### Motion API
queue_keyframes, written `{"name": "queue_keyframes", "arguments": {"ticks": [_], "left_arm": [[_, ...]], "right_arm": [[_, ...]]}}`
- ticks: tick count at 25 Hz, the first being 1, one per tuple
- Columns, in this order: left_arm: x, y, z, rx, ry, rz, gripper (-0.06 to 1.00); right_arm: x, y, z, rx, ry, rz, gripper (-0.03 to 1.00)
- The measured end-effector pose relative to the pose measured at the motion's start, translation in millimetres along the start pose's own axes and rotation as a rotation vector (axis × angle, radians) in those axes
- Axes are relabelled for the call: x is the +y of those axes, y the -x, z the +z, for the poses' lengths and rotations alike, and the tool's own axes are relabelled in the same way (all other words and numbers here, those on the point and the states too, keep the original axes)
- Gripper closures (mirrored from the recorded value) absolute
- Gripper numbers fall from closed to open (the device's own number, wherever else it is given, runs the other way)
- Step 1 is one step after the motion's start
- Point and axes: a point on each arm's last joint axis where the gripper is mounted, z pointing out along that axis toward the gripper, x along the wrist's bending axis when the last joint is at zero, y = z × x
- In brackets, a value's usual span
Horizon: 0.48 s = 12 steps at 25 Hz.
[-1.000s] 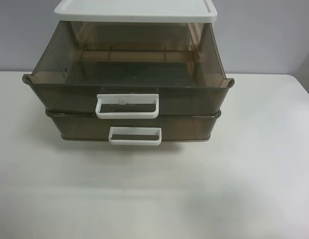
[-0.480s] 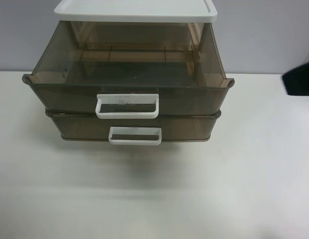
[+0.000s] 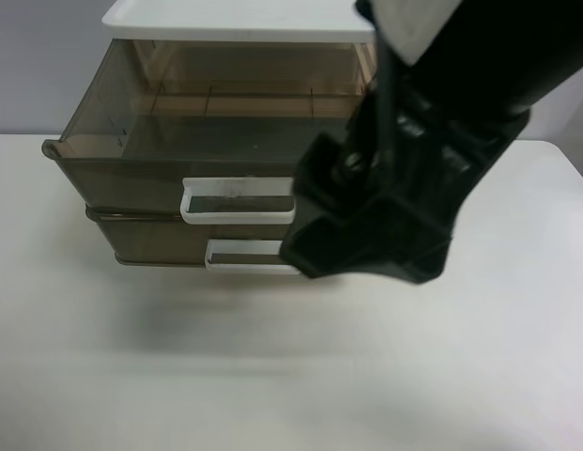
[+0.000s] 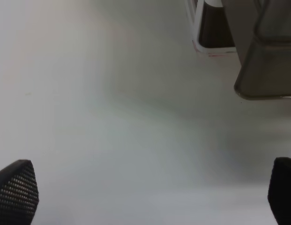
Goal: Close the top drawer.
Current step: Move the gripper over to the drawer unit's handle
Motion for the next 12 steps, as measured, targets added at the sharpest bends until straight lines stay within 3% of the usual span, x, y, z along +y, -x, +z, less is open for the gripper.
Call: {"name": "queue_keyframes", "arguments": {"ticks": [4,12], "left_arm": [[0.0,0.0,0.0,0.000,0.000,0.000,-0.05],[0.0,0.0,0.0,0.000,0.000,0.000,-0.05]], "right_arm": [[15.7,-25.4,36.8,0.077,-0.093,-0.083,0.00],[26.1,-32.6,104.6,0.079,-0.239,-0.116,0.00]]}}
